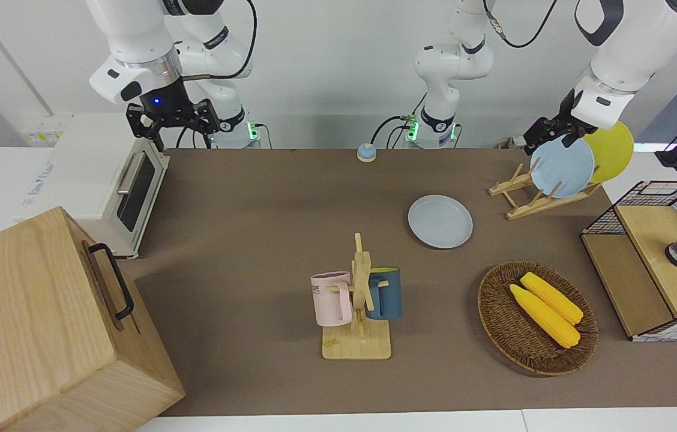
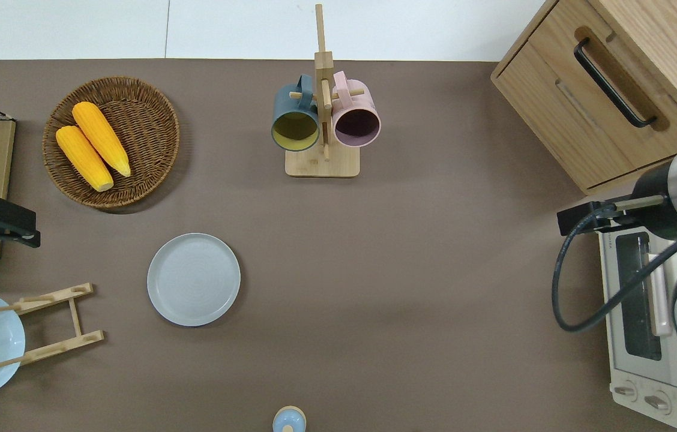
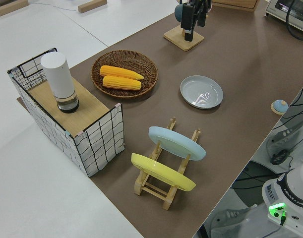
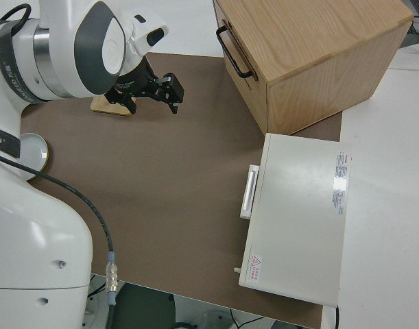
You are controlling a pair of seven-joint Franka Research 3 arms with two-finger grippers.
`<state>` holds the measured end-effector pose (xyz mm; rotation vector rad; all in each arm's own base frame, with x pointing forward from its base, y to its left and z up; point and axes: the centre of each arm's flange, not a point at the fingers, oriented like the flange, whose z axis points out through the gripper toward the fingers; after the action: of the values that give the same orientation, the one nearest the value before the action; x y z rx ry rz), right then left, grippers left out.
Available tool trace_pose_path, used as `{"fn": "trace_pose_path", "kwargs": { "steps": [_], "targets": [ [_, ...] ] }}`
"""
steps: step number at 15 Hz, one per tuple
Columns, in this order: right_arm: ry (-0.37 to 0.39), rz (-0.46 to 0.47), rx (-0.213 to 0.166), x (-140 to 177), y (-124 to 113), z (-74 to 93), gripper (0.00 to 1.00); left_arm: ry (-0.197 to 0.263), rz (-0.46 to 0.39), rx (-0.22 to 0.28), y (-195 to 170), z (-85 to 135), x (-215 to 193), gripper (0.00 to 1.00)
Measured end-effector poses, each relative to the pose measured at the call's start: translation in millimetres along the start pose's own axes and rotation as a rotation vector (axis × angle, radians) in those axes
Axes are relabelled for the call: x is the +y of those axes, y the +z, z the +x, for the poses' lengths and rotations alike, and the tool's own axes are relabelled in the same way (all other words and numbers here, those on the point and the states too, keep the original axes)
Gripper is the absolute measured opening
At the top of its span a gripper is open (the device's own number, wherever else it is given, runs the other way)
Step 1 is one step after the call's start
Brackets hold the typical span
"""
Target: Pick gray plate from table and place it on lower plate rack with left arm
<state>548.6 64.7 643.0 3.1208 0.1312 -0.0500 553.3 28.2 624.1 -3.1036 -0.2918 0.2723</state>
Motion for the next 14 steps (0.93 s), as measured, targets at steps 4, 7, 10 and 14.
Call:
{"fn": "trace_pose_path", "kwargs": {
  "steps": [4,7,10,14],
  "targets": [
    [0.000,0.000,0.000,0.0,0.0,0.0,0.99,-0.032,0.003,-0.005,2.5,2.2,-0.6,0.99],
    [0.000,0.000,0.000,0.0,0.0,0.0,0.99,-0.039,0.004,-0.007,3.8,3.1,-0.2,0.99],
    [0.000,0.000,0.000,0.0,0.0,0.0,0.99,-0.040,0.006,-0.015,7.3,5.4,0.8,0.99],
    [0.000,0.000,0.000,0.0,0.0,0.0,0.99,-0.041,0.009,-0.028,13.9,8.9,5.5,0.99]
  ]
}}
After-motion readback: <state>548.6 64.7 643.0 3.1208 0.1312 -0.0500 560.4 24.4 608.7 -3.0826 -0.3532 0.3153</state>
